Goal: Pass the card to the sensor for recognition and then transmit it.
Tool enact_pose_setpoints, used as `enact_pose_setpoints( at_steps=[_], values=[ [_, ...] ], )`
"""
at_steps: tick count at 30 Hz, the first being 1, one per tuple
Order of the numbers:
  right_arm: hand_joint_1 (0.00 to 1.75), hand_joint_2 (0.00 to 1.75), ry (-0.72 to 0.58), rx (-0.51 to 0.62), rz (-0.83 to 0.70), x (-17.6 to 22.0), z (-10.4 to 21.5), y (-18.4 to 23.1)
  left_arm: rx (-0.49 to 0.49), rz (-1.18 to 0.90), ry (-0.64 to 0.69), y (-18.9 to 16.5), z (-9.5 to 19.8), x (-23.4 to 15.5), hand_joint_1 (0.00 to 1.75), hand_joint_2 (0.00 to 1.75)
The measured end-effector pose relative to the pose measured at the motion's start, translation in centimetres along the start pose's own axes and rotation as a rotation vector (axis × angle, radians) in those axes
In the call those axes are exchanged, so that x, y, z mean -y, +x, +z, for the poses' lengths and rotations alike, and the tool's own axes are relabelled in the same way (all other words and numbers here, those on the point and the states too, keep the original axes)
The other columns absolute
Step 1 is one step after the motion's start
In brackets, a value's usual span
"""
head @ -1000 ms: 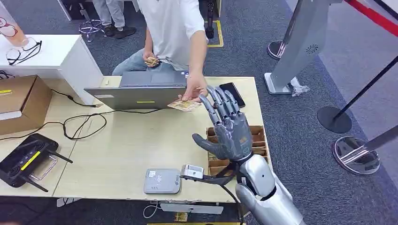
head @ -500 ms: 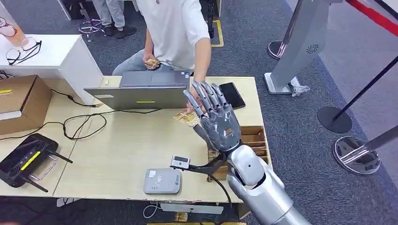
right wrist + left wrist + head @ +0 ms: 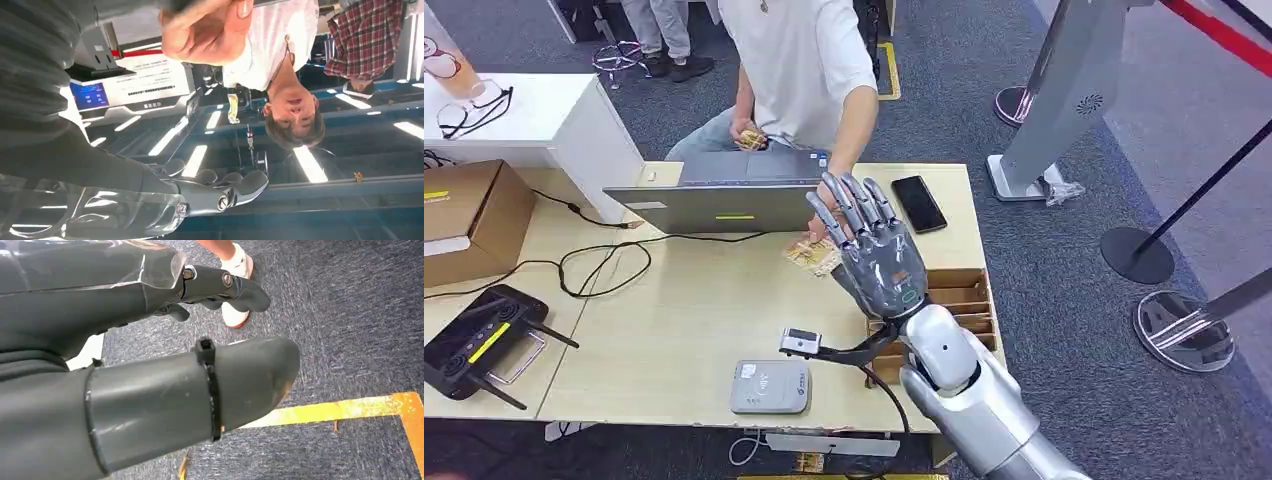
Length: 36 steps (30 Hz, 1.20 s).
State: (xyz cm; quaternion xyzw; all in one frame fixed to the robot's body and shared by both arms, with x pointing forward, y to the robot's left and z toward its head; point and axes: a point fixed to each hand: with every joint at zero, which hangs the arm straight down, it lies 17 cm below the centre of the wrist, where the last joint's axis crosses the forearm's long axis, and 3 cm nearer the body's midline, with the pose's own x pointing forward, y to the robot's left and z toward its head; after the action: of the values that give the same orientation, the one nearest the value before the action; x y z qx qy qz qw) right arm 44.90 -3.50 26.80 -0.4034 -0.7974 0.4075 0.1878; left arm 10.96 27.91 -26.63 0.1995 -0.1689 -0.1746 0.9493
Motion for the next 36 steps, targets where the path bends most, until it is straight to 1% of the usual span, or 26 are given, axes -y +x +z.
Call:
enact_pose_setpoints(
  at_steps=[22, 25, 29, 36],
  values=[
    [1.75, 1.75, 0.004, 0.013, -0.023, -0.6, -0.4, 0.4, 0.002, 0.005, -0.013, 0.1, 0.0, 0.3, 0.0, 0.0],
    [1.75, 1.75, 0.002, 0.013, -0.044, -0.6, -0.4, 0.5, 0.002, 0.005, -0.013, 0.1, 0.0, 0.3, 0.0, 0.0],
    [1.75, 1.75, 0.039, 0.007, -0.159, -1.3, -0.3, 0.9, 0.006, 0.005, -0.013, 0.1, 0.0, 0.3, 0.0, 0.0],
    [1.75, 1.75, 0.153, 0.012, -0.426, -2.9, -0.1, 2.6, 0.01, 0.003, -0.015, 0.2, 0.0, 0.3, 0.0, 0.0]
  ],
)
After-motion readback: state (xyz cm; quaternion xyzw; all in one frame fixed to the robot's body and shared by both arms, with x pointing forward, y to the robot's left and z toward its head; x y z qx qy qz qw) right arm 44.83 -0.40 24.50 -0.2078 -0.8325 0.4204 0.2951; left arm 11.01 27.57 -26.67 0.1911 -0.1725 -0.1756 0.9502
